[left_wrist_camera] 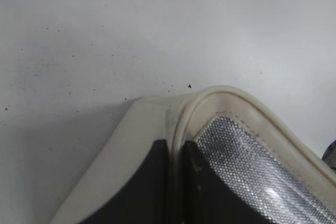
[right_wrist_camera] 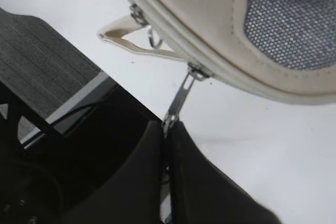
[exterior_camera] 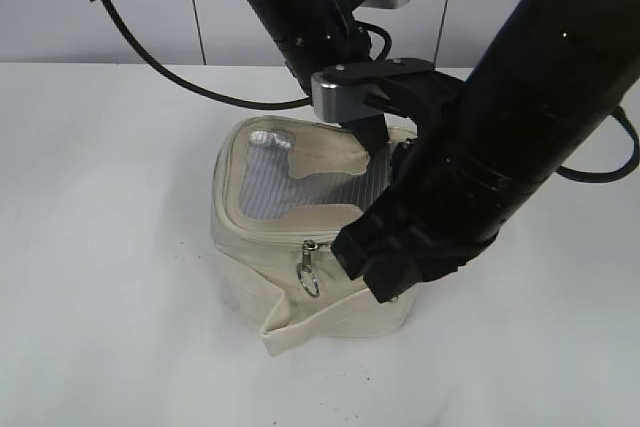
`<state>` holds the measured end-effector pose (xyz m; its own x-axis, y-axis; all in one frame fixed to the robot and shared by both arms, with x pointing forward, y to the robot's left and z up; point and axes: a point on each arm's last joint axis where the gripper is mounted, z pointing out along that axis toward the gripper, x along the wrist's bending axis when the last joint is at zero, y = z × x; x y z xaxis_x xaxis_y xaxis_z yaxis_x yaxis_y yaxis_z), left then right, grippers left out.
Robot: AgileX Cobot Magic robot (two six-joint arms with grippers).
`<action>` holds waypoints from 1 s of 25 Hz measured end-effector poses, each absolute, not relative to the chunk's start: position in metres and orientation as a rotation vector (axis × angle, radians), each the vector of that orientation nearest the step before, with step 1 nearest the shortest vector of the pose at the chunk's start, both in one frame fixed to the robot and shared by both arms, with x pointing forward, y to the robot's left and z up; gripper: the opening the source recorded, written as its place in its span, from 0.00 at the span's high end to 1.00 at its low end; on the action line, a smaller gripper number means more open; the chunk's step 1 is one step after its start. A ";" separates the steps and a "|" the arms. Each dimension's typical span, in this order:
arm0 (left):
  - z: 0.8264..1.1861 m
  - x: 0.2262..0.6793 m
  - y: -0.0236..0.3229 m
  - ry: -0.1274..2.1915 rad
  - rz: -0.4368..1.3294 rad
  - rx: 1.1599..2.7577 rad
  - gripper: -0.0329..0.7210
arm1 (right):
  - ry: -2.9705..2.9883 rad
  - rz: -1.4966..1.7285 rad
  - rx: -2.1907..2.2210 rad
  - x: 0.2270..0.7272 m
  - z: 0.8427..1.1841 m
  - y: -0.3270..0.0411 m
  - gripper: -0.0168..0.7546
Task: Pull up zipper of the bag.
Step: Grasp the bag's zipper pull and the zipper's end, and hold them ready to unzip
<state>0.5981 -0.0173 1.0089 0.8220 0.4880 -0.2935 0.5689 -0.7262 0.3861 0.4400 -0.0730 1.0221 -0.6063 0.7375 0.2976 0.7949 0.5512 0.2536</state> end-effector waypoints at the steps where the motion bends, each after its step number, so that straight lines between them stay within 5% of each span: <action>1: 1.009 0.598 -0.018 0.784 -0.235 2.537 0.90 | -2.644 -0.522 -1.314 0.440 1.021 -0.075 0.97; 13: 1.016 0.598 -0.012 0.800 -0.178 2.569 0.90 | -2.756 -0.355 -1.422 0.438 1.038 -0.102 0.97; 25: 1.018 0.593 -0.012 0.812 -0.211 2.581 0.90 | -2.709 -0.494 -1.273 0.421 1.034 -0.065 0.97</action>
<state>0.5930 -0.0120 1.0176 0.8177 0.5110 -0.2651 0.5754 -0.7393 0.3498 0.4212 -0.0649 1.0345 -0.6431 0.7298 0.2322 0.7648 0.5959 0.2450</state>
